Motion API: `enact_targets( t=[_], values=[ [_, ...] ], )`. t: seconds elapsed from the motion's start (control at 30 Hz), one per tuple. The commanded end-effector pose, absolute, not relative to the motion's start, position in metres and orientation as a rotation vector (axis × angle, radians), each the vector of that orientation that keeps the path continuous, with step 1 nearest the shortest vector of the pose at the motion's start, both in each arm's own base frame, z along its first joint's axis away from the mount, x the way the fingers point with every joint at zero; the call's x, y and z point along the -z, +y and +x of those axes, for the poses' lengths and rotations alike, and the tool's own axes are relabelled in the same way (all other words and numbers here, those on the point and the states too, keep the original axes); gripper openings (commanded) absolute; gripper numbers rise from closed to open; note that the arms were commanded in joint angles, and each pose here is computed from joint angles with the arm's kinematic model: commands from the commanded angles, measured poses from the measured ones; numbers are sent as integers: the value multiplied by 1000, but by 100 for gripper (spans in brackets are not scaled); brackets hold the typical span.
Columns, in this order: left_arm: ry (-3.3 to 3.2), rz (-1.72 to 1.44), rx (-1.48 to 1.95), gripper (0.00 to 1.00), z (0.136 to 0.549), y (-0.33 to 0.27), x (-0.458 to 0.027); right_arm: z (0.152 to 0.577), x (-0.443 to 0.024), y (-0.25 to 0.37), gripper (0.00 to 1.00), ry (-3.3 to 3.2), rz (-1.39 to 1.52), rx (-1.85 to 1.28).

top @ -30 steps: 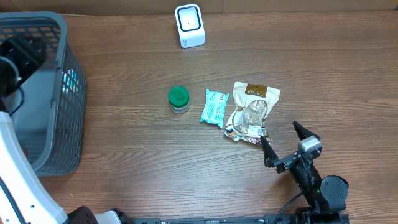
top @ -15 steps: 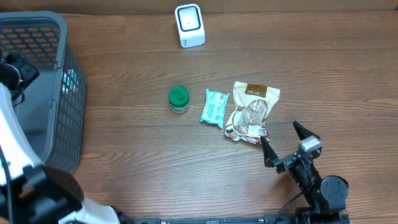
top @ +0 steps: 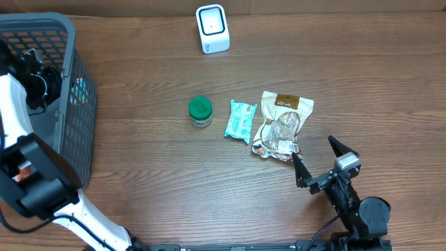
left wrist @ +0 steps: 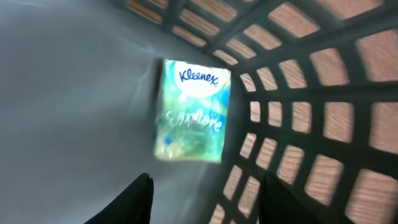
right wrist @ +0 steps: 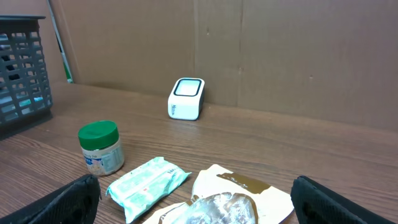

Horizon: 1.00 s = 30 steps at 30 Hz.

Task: Scan the item barcode
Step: 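Reach into the basket and grasp the Kleenex pack with left gripper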

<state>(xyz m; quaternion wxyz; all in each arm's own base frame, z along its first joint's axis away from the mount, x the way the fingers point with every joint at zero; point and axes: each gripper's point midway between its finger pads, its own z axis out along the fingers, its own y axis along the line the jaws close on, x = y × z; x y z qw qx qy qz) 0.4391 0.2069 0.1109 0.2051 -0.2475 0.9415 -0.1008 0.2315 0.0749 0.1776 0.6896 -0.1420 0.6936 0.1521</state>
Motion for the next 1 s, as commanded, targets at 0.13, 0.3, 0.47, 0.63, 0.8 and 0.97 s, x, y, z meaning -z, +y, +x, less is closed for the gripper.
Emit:
enact_targets(
  t=[0.13, 0.3, 0.47, 0.63, 0.8, 0.97],
  values=[
    [2692, -644, 383, 37, 445, 201, -59, 232, -176, 73, 100, 1549, -308, -336],
    [2716, -651, 388, 35, 446, 200, -42, 232, -176, 73, 100, 1549, -308, -336],
    [2751, -671, 357, 33, 442, 203, -30, 232, -176, 73, 100, 1549, -308, -336],
    [2770, -682, 340, 9, 438, 204, -25, 232, -176, 73, 100, 1550, -308, -336],
    [2777, -689, 346, 4, 436, 203, -25, 232, -176, 73, 100, 1549, -308, -336],
    [2782, -731, 357, 4, 431, 202, -29, 232, -176, 73, 100, 1549, -308, -336]
  ],
)
